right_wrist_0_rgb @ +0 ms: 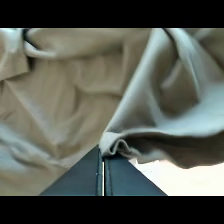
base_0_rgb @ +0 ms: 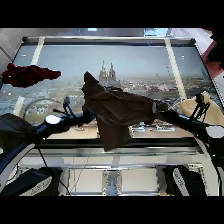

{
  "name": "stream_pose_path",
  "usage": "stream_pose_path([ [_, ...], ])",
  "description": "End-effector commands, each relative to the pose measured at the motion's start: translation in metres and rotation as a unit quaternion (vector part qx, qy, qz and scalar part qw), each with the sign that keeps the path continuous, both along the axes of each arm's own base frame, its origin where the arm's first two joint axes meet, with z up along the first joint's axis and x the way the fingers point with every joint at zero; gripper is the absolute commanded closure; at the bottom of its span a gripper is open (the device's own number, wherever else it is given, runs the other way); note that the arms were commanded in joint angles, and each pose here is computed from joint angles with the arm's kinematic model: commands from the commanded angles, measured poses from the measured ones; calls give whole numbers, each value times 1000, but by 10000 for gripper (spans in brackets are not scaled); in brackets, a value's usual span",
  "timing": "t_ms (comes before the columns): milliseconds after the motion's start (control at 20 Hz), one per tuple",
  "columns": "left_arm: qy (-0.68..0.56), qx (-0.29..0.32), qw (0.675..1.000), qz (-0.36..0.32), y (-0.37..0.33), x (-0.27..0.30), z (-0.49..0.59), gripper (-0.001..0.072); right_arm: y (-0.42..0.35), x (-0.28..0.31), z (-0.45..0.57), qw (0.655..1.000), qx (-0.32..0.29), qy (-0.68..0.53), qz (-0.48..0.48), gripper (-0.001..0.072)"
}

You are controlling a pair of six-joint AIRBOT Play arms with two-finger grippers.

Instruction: Fold the shirts.

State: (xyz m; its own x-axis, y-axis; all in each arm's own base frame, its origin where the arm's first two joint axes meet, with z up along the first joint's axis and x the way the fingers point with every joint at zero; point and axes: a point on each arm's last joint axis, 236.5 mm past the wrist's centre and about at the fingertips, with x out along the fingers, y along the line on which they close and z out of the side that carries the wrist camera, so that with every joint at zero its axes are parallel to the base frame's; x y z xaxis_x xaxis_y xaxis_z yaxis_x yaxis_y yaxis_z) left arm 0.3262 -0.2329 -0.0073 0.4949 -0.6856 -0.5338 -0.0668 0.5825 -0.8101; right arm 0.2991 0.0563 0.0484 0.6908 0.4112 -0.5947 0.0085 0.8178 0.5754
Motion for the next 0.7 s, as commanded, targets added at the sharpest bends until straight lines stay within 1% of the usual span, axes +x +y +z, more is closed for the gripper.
stream_pose_path([
  [0,-240,-17,970,-20,8,47,165,694,-11,0,62,996,-72,-48,32,683],
  [100,-365,-10,931,20,45,47,275,694,-24,-3,134,986,-116,-118,10,684],
  [150,-426,4,904,42,66,35,328,694,-30,-9,176,977,-136,-164,-12,683],
  [300,-572,59,812,99,110,-30,452,695,-37,-46,285,937,-196,-284,-64,684],
  [400,-625,77,768,117,120,-75,504,696,-35,-77,347,901,-244,-348,-90,684],
  [500,-649,108,745,108,119,-106,531,696,-34,-106,401,863,-283,-401,-118,684],
  [550,-656,130,735,110,121,-115,541,696,-36,-121,427,839,-304,-431,-137,684],
  [650,-661,171,717,136,136,-126,557,696,-40,-152,476,786,-339,-486,-178,685],
])
